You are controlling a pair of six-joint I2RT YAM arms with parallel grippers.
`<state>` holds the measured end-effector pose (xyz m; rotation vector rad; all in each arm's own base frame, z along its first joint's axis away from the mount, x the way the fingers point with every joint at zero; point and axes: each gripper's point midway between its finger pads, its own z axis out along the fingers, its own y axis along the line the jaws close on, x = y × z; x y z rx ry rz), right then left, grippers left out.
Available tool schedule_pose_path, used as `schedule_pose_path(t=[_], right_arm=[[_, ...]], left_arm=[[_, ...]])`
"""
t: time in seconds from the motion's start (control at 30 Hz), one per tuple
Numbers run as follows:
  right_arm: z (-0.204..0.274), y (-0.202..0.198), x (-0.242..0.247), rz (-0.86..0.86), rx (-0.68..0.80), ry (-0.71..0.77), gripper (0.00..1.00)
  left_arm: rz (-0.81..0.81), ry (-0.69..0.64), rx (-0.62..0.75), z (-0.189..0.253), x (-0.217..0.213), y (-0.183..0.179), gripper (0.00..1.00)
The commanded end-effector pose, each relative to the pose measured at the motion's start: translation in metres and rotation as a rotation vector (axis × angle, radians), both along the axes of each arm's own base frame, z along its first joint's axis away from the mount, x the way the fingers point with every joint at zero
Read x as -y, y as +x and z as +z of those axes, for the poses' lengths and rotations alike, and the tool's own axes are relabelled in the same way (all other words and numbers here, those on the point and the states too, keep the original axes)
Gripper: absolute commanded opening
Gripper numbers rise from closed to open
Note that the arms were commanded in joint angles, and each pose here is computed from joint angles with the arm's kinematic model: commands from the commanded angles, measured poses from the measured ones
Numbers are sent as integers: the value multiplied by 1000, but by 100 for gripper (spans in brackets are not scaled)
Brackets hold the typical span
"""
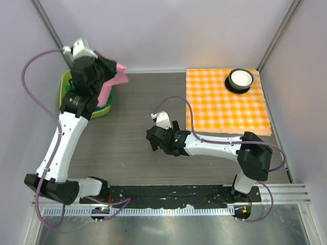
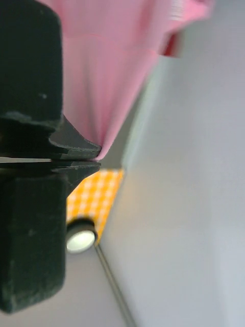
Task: Fold and stack the t-shirts
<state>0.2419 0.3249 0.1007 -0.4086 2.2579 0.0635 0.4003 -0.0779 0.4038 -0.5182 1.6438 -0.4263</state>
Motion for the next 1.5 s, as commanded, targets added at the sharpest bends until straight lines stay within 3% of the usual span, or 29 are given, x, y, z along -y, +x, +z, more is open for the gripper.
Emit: schedule_pose_path(t=[0.0, 0.07, 0.13, 0.17, 0.23, 0.27, 0.33, 0.37, 0.43, 0.47, 0.57, 0.9, 1.03, 1.13, 1.17, 1.33, 1.37, 1.4, 1.47], right_arm=[[36, 10, 19, -121, 105, 47, 100], [43, 13, 28, -164, 130, 41, 100], [47, 10, 38, -188, 135, 31, 100], [48, 10, 42, -197, 136, 28, 100], [52, 6, 53, -210, 141, 20, 99], [55, 5, 55, -219, 142, 29, 100], [61, 3, 66, -233, 150, 24, 100], [63, 2, 68, -238, 153, 25, 100], [71, 1, 75, -246, 160, 19, 100], [72, -2, 81, -247, 156, 0, 100], [91, -2, 91, -269, 184, 6, 100], [149, 5, 114, -329, 300, -2, 100], [149, 8, 117, -343, 307, -19, 100], [144, 8, 119, -348, 303, -33, 100], [141, 9, 120, -354, 300, -37, 100], [128, 15, 133, -397, 289, -61, 100], [128, 17, 135, -405, 288, -58, 100], [123, 22, 146, -430, 283, -78, 100], [114, 32, 151, -442, 244, -49, 100]], left_arm=[[-340, 57, 248, 134, 79, -27, 0], [-420, 81, 263, 151, 109, -45, 0], [-474, 88, 193, 128, 129, -50, 0], [-479, 101, 97, 87, 136, -44, 0], [-492, 97, 41, 53, 143, -55, 0], [-468, 131, -100, -16, 143, -52, 0], [-498, 79, -119, -53, 158, -64, 0], [-505, 105, -238, -119, 159, -72, 0], [-541, 70, -265, -154, 176, -86, 0], [-553, 60, -343, -196, 179, -100, 0], [-628, 55, -371, -225, 210, -133, 0], [-887, 106, -329, -233, 323, -278, 0], [-894, 115, -262, -216, 344, -306, 0], [-915, 130, -258, -228, 355, -318, 0], [-949, 76, -234, -221, 368, -323, 0], [-1048, 113, -203, -216, 407, -342, 0], [-1042, 129, -189, -213, 404, -341, 4], [-1022, 128, -173, -207, 401, -337, 14], [-1002, 158, -151, -196, 389, -331, 52]])
